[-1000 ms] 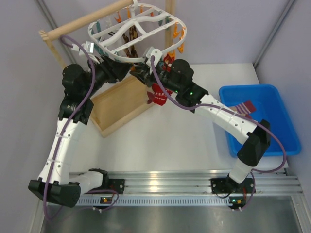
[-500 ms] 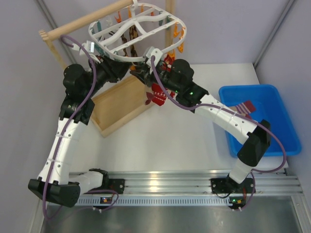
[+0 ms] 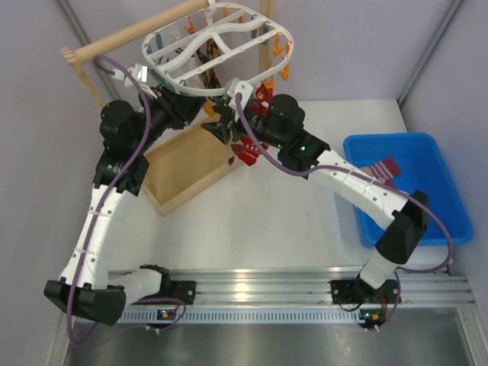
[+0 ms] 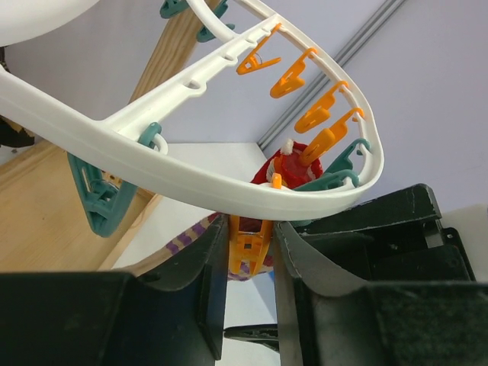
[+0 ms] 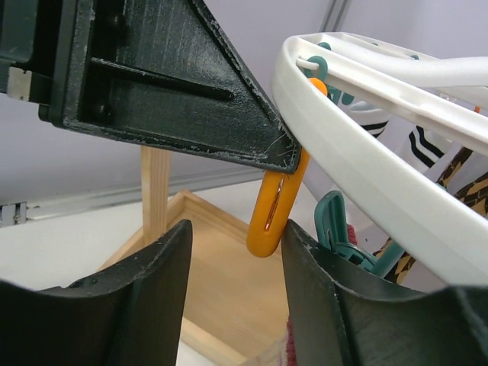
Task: Clip the socks to the hanger
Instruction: Open the clamp at the hanger.
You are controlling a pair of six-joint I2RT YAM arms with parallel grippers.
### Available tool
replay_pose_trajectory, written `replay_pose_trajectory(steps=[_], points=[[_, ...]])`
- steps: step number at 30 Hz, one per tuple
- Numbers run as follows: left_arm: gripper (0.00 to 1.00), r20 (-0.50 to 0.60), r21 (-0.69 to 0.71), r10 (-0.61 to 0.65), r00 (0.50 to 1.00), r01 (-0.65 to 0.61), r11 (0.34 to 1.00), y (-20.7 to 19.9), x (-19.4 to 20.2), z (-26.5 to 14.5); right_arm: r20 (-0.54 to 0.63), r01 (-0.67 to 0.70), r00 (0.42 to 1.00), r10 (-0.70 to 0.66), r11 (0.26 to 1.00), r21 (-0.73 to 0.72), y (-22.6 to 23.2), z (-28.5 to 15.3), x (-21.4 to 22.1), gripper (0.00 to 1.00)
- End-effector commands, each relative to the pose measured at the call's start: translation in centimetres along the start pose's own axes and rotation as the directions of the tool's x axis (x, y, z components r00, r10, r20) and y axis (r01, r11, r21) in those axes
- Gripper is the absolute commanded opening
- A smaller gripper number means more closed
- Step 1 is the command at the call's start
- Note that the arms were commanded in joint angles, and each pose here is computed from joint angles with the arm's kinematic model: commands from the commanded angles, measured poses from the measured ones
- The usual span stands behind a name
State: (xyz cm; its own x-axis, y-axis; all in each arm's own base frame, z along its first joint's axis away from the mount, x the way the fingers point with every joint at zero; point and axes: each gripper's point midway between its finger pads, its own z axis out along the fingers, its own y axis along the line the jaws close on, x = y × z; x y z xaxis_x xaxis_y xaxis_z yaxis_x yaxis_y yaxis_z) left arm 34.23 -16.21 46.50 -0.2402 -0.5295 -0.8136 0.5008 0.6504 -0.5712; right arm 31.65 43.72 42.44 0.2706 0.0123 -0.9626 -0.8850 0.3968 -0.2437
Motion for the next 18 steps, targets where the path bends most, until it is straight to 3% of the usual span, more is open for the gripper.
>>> replay_pose_trajectory(steps=[1, 8, 12, 18], points=[[0.00, 0.068, 0.014, 0.020, 0.997, -0.021, 1.000, -0.5, -1.6, 0.3, 0.065, 0.030, 0.998, -0.027, 0.998, -0.052, 1.7, -1.7, -3.9, 0.50], [0.00, 0.049, -0.022, -0.024, 0.999, 0.025, 0.999, 0.4, -0.9, 0.3, 0.044, 0.033, 0.999, -0.031, 0.999, -0.043, 1.4, -2.8, -4.0, 0.57], [0.00, 0.053, -0.085, -0.081, 0.995, 0.085, 0.993, 1.4, -0.8, 0.5, 0.019, 0.027, 0.999, -0.026, 0.999, -0.033, 0.8, -4.0, -3.8, 0.66], [0.00, 0.049, -0.136, -0.162, 0.986, 0.168, 0.976, 2.3, -0.4, 0.7, 0.006, 0.036, 0.999, -0.036, 0.999, -0.021, 0.0, -4.8, -3.2, 0.61]])
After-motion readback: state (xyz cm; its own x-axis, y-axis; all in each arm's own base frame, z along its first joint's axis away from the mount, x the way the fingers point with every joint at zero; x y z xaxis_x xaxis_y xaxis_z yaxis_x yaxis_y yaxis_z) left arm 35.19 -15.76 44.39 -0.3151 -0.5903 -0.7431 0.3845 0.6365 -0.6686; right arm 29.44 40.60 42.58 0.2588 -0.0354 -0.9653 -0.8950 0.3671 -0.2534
